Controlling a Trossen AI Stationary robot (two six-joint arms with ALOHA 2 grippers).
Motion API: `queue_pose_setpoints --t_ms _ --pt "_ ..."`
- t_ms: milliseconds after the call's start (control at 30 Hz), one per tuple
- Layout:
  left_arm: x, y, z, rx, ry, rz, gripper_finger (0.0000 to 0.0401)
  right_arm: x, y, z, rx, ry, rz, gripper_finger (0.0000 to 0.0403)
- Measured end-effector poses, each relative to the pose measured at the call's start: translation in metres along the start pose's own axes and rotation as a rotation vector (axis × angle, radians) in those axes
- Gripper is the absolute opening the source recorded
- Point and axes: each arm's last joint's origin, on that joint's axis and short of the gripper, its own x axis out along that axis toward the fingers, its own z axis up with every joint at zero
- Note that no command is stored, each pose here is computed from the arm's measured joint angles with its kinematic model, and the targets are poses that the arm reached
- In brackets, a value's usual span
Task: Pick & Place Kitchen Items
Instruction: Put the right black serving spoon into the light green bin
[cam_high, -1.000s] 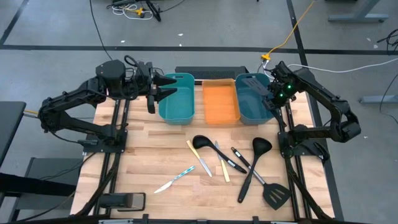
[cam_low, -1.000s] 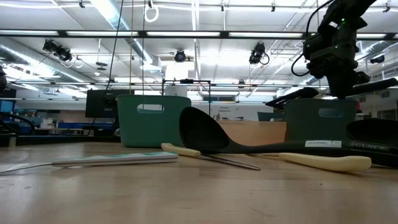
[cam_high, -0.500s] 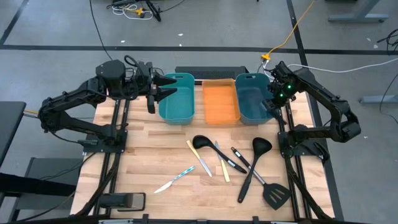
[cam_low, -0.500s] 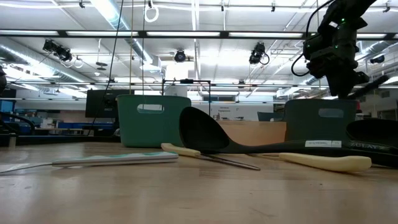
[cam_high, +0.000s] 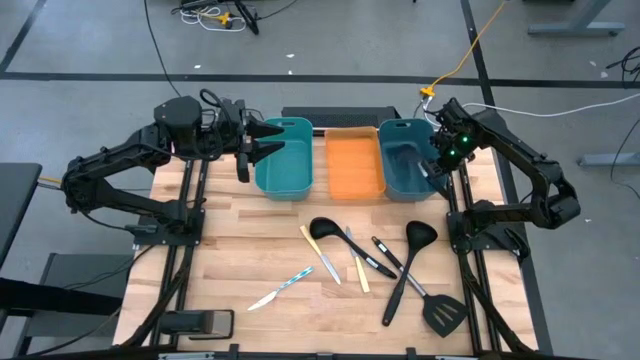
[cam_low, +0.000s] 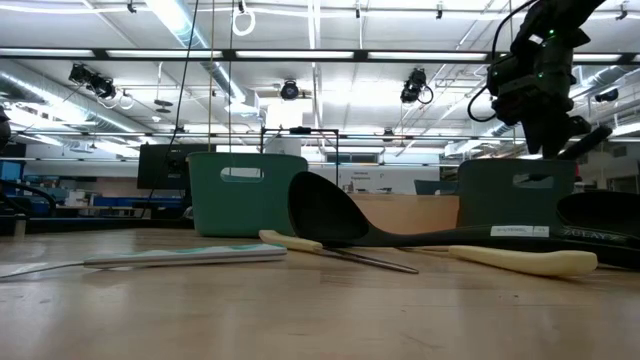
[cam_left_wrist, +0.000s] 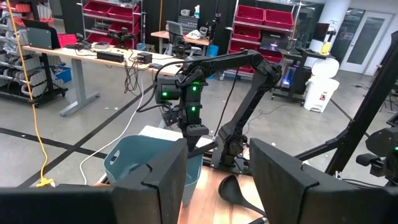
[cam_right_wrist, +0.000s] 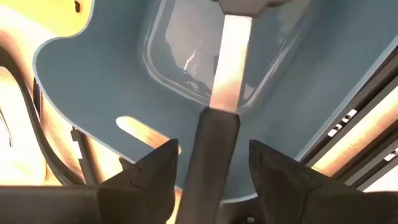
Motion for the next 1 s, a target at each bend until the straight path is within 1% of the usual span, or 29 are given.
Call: queue_pose_setpoints --t_ms 400,600,800,1000 --pt "0.0 0.0 0.0 0.0 0.0 0.0 0.0181 -0.008 0.002 -0.007 -0.018 -0.048 -0.001 0.0203" --pt "0.0 0.0 0.0 -0.003 0.0 0.0 0.0181 -0.018 0.006 -0.018 -0.036 -0.111 0.0 0.0203" --pt "0.0 0.0 0.0 -0.01 0.0 0.0 0.0181 -0.028 0.011 -0.032 -0.055 -0.188 0.049 0.0203" --pt "0.0 0.0 0.0 -0.018 0.0 0.0 0.0181 -0.039 0.017 -0.046 -0.079 -0.288 0.053 0.0199"
